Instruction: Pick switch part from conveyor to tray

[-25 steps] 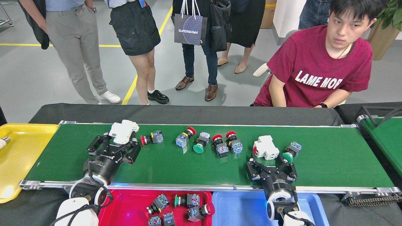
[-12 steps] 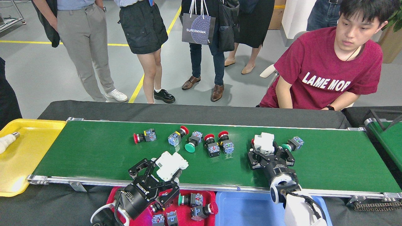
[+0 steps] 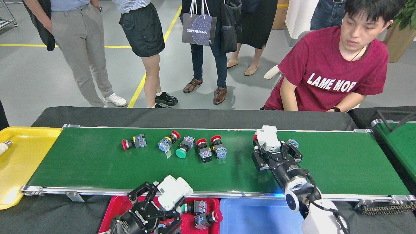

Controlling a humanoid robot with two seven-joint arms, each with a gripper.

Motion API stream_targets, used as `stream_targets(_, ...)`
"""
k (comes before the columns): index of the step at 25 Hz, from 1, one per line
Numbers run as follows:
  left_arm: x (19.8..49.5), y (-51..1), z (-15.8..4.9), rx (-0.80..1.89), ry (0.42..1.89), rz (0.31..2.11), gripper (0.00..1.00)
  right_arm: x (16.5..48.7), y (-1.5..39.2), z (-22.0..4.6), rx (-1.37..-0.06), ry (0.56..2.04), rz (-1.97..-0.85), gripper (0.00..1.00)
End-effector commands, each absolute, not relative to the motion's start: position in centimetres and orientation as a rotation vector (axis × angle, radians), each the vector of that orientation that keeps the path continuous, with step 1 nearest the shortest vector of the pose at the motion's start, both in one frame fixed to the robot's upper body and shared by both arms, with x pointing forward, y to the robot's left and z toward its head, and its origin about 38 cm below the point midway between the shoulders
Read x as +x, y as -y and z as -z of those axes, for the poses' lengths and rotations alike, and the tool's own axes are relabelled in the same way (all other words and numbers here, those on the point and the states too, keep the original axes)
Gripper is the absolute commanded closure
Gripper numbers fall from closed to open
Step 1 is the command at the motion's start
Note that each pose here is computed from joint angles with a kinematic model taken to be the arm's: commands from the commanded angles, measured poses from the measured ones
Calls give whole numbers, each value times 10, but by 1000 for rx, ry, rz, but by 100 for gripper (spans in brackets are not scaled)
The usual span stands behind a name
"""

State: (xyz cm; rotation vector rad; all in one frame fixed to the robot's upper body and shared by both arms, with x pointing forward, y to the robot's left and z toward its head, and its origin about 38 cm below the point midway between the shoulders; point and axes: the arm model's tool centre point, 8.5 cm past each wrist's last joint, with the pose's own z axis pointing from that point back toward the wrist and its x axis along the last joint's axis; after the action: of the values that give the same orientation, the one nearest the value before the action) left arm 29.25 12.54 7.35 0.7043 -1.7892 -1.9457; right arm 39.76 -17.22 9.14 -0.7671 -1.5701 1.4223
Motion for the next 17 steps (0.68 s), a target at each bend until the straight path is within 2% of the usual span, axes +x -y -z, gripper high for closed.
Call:
stream_targets(1, 288, -110, -79, 684, 1842, 1972, 93, 377, 175, -104, -719, 1668, -1502, 92)
stream_targets(3, 279, -86, -75, 644, 1855, 2022, 93, 346, 187, -98, -677, 1699, -1539, 92)
stream_targets(10, 259, -35, -68, 567, 1824, 2105, 89, 279, 240, -73, -587, 1713, -1606, 92)
stream_targets(12, 250, -24, -64, 556, 1816, 2119, 82, 265, 262, -68, -595, 1693, -1608, 91)
stream_targets(13, 248, -20, -64, 558, 1813, 2123, 73, 261, 271, -66, -606, 1668, -1592, 91)
stream_targets(14, 246, -15, -62, 568, 1801, 2130, 57, 256, 281, -63, -613, 1644, -1571, 91)
stream_targets(15, 244, -10, -61, 589, 1783, 2130, 31, 252, 289, -60, -623, 1621, -1555, 91)
stream_targets(16, 244, -8, -61, 613, 1767, 2114, 10, 250, 292, -59, -628, 1610, -1551, 91)
stream_targets(17, 245, -5, -62, 646, 1749, 2085, 0, 249, 296, -59, -633, 1606, -1543, 91)
